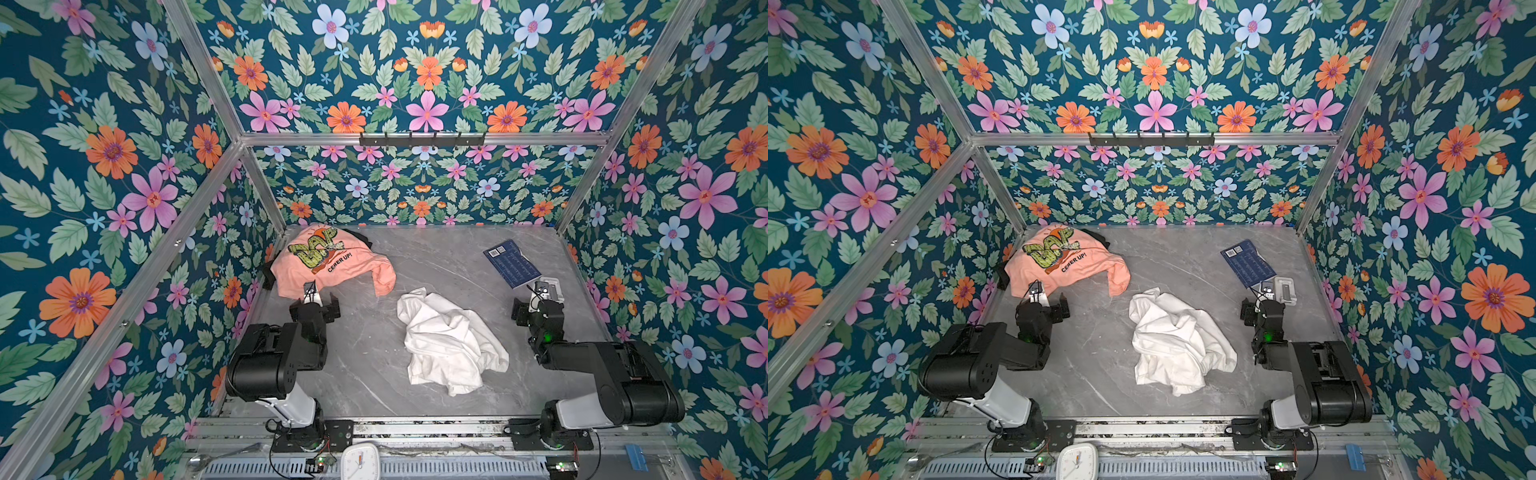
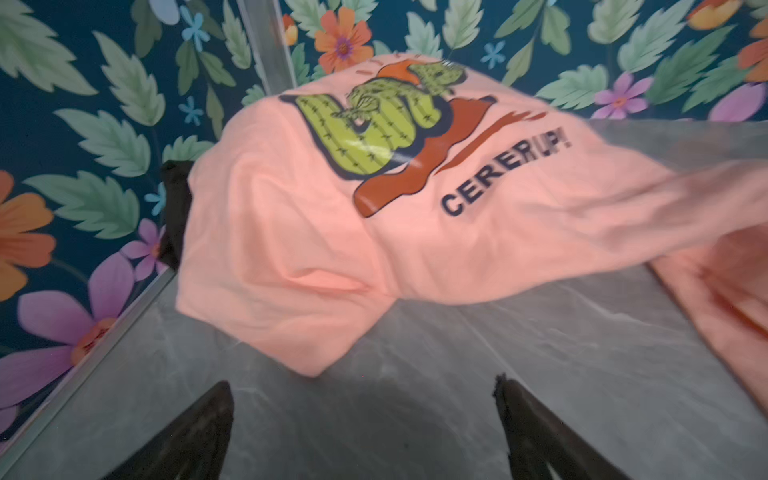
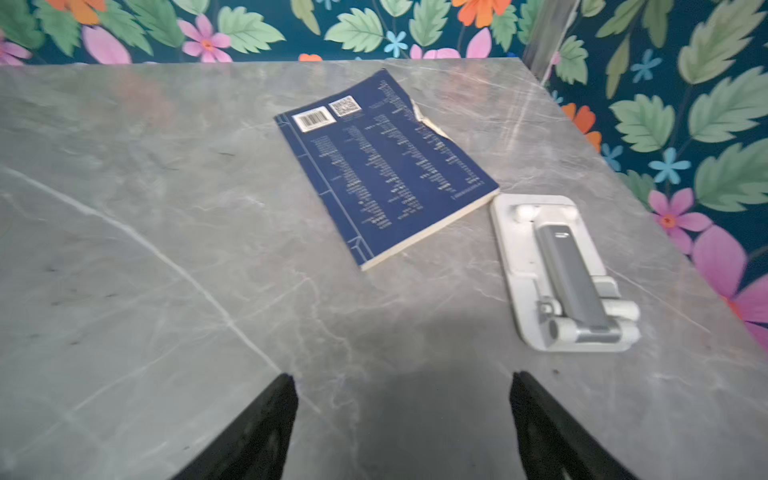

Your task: Pick out a specific cloth from the pile

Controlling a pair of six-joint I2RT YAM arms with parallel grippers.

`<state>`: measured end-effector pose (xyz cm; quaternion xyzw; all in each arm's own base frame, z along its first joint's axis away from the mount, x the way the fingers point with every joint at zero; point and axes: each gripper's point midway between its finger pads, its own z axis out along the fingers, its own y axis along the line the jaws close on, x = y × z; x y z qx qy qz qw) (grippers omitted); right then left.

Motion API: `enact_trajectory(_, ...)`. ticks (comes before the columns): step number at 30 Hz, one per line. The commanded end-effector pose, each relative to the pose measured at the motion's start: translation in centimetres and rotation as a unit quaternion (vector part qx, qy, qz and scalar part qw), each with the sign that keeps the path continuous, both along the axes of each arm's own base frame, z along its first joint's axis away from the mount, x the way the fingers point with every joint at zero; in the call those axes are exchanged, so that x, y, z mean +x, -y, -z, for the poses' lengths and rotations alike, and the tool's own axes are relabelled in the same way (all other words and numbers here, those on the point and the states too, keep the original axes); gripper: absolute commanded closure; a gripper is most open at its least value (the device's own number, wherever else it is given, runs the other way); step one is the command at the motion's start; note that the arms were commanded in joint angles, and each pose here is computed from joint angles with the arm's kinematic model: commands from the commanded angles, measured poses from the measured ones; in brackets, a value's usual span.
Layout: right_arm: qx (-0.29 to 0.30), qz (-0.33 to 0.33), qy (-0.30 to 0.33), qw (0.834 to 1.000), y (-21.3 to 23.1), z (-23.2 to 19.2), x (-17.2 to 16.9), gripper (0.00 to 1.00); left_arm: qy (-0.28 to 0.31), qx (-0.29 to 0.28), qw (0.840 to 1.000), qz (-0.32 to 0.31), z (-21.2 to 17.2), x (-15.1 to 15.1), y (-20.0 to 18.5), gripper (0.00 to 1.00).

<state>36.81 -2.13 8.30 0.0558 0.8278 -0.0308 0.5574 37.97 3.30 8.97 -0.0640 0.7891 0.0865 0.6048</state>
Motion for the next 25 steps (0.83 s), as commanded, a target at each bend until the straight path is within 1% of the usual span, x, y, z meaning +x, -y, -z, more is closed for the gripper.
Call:
enact_trajectory(1,0.032,-0.025,0.014,0.999,-0.92,-1.2,0.65,0.01,0.053,-0.012,0.998,0.018,-2.4,0.67,0.62,0.0)
enact_trajectory(3,0.031,-0.028,0.031,0.999,-0.94,-1.44,0.95,0.01,0.051,-0.002,0.998,0.029,-2.41,0.83,1.47,0.0)
enact_trajectory(4,0.033,-0.028,0.018,0.999,-0.95,-1.27,0.81,0.01,0.046,-0.007,0.998,0.036,-2.22,1.02,1.47,0.0)
enact_trajectory(6,0.032,-0.027,0.03,0.999,-0.91,-1.47,0.94,0.01,0.046,-0.009,0.998,0.039,-2.26,1.19,1.44,0.0)
enact_trajectory(8,0.033,-0.028,0.016,0.999,-0.97,-1.23,0.78,0.01,0.039,-0.017,0.998,0.044,-1.98,1.43,1.38,0.0)
enact_trajectory(10,0.032,-0.028,0.028,0.999,-0.93,-1.45,0.93,0.01,0.037,-0.018,0.998,0.045,-1.97,1.5,1.34,0.0)
enact_trajectory(12,0.032,-0.028,0.018,0.999,-0.94,-1.25,0.78,0.01,0.035,-0.019,0.998,0.046,-1.84,1.5,1.35,0.0)
enact_trajectory(25,0.032,-0.028,0.02,0.999,-0.95,-1.27,0.78,0.01,0.044,-0.018,0.998,0.047,-2.15,1.2,1.32,0.0)
